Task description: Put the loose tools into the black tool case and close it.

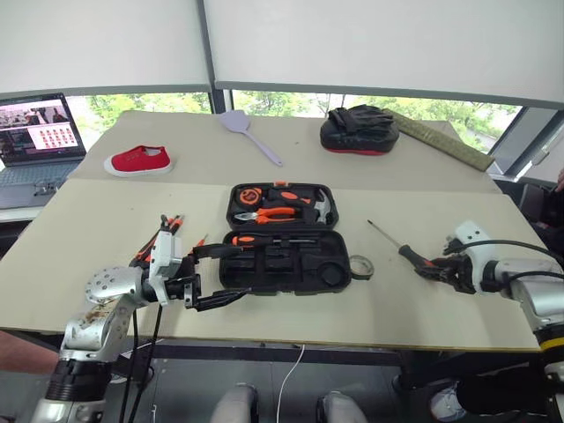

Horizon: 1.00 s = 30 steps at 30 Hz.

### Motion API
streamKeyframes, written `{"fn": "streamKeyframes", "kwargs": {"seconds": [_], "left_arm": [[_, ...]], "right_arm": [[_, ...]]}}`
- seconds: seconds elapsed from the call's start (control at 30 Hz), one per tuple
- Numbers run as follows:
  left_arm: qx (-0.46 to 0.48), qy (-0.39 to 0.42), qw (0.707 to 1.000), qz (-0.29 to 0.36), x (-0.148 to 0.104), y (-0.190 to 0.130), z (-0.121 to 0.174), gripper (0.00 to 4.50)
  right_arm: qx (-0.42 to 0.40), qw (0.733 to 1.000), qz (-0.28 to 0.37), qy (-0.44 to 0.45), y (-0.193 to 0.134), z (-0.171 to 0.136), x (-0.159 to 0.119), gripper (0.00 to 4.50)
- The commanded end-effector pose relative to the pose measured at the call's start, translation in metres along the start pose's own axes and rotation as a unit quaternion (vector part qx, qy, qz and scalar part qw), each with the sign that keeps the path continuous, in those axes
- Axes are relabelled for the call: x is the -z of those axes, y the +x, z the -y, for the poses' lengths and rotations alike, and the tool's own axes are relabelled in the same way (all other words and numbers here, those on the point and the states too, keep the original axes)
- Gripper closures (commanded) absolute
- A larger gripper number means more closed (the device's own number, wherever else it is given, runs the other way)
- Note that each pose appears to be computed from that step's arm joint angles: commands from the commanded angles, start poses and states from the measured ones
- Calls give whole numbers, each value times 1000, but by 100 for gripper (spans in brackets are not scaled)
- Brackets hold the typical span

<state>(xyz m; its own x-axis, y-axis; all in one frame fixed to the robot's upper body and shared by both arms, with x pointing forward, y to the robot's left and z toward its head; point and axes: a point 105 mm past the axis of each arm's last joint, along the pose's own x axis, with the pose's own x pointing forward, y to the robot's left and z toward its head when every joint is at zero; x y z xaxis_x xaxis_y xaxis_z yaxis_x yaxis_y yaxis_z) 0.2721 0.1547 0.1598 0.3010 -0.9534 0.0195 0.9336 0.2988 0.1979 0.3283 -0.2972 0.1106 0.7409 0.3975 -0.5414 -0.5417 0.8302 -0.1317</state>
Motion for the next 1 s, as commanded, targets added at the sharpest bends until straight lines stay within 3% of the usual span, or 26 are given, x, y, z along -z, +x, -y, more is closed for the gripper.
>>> {"fn": "streamKeyframes", "kwargs": {"seconds": [0.03,0.13,0.23,0.37,0.5,0.63,1.0], "left_arm": [[-34,13,999,21,-13,-6,-4,0],[-62,7,998,20,-10,-12,-8,0],[-93,9,996,7,-3,-22,-13,0],[-108,17,994,-16,5,-26,-16,0],[-108,20,993,-38,14,-27,-14,0],[-106,18,993,-39,19,-29,-8,0],[-103,10,994,-43,27,-28,-1,0]], "right_arm": [[-64,972,184,-129,-27,-27,-83,347],[-121,950,216,-188,-17,-56,-114,347],[-189,925,168,-285,18,-95,-137,347],[-232,893,116,-368,54,-121,-146,347],[-260,868,55,-420,79,-131,-135,347],[-253,866,22,-432,90,-130,-129,347],[-242,868,16,-433,105,-134,-135,347]]}}
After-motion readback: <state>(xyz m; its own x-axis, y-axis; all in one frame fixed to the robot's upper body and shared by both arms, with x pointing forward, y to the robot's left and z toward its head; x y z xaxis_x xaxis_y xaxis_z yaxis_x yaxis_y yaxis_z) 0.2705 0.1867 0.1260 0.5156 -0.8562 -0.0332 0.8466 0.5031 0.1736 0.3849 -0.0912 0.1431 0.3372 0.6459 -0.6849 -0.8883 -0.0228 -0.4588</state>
